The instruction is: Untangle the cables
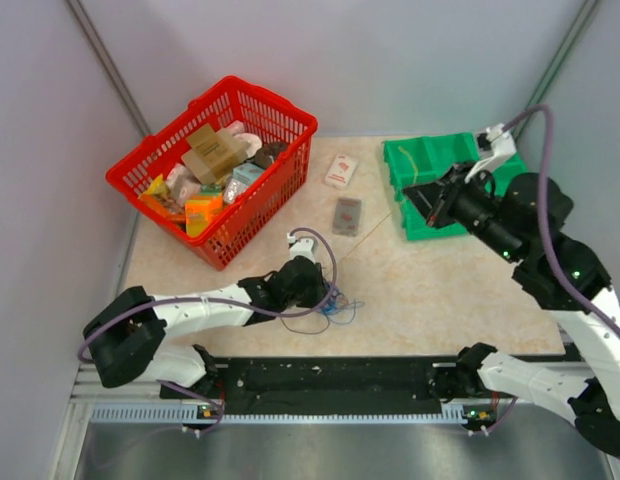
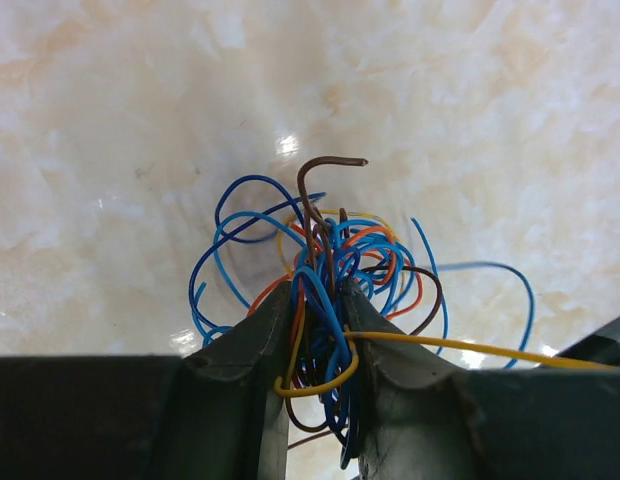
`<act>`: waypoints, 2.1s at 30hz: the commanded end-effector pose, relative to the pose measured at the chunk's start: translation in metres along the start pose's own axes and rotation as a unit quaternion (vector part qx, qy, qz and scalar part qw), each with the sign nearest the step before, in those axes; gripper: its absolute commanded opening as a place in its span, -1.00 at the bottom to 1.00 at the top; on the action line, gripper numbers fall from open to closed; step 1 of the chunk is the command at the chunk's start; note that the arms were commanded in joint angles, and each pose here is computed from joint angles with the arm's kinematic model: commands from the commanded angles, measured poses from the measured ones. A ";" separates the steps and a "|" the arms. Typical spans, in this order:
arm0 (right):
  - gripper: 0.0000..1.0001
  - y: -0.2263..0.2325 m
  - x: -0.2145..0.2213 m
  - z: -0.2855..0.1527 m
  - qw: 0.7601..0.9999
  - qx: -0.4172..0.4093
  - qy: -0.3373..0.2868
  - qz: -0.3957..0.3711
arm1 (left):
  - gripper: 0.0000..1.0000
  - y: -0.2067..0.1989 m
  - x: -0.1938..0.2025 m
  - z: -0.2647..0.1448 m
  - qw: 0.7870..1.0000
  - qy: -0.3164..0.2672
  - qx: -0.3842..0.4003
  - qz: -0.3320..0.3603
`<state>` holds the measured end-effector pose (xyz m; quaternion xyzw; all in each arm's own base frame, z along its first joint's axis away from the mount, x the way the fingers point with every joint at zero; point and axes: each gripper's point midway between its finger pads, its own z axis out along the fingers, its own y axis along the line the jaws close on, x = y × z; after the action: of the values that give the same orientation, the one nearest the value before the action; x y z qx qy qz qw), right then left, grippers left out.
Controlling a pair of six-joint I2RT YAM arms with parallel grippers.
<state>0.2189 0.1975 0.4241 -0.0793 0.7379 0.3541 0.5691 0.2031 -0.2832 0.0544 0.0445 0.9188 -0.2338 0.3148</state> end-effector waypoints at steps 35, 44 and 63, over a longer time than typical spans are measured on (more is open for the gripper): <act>-1.00 0.068 -0.302 -0.205 0.884 0.002 -0.464 -0.053 | -0.19 0.053 0.007 -0.012 0.997 -0.031 -0.076 0.009; -1.00 0.074 -0.271 -0.126 0.919 -0.021 -0.388 -0.066 | 0.01 0.013 -0.010 -0.029 0.998 -0.050 0.026 0.034; -1.00 0.049 -0.211 -0.071 0.952 0.002 -0.301 -0.056 | 0.44 -0.025 -0.062 -0.068 0.992 -0.098 0.067 0.044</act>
<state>0.2021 0.1427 0.6757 -0.0305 0.4978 0.3642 0.7865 0.2036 -0.2858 0.1507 0.1169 0.8509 -0.3132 0.4052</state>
